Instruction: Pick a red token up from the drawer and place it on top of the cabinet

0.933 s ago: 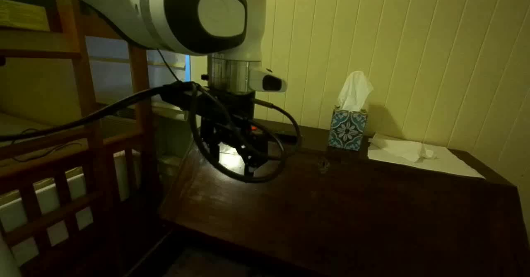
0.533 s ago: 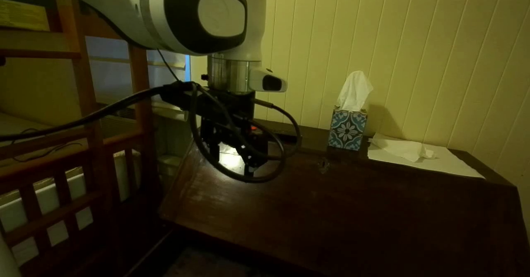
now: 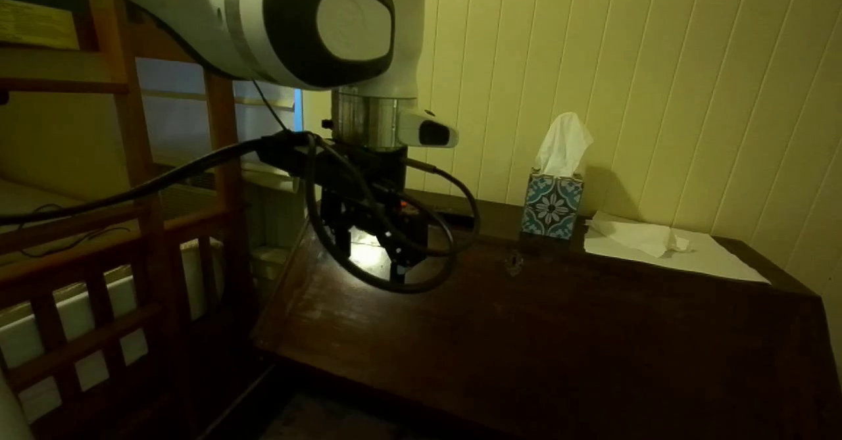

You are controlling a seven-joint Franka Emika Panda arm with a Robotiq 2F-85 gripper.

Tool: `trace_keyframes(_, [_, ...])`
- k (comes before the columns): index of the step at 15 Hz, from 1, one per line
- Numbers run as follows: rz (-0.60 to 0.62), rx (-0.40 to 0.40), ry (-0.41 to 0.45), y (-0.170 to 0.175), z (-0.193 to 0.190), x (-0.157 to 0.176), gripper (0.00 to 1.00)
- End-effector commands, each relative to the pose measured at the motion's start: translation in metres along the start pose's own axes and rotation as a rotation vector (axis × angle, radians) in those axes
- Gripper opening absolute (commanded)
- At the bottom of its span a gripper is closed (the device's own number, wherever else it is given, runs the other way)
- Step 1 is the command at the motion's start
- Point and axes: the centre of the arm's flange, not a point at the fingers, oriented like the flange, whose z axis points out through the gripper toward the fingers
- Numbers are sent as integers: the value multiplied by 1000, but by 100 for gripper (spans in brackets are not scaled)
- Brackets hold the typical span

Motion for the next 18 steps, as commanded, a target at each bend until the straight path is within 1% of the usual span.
trace_keyframes(1, [-7,46,-21,16,36,26,100])
trace_keyframes(3, [-12,66,-55,23,66,36,100])
trace_keyframes(6, [-21,87,-142,33,107,42,100])
trace_keyframes(11, [-37,172,-266,47,174,39,100])
trace_keyframes(13, [-31,150,-286,52,202,39,100])
trace_keyframes(15, [-14,109,-296,58,226,38,100])
trace_keyframes(16, [-9,75,-289,62,238,39,100])
trace_keyframes(17, [-11,62,-277,63,248,41,100])
trace_keyframes(18, [-9,16,-260,66,258,44,100])
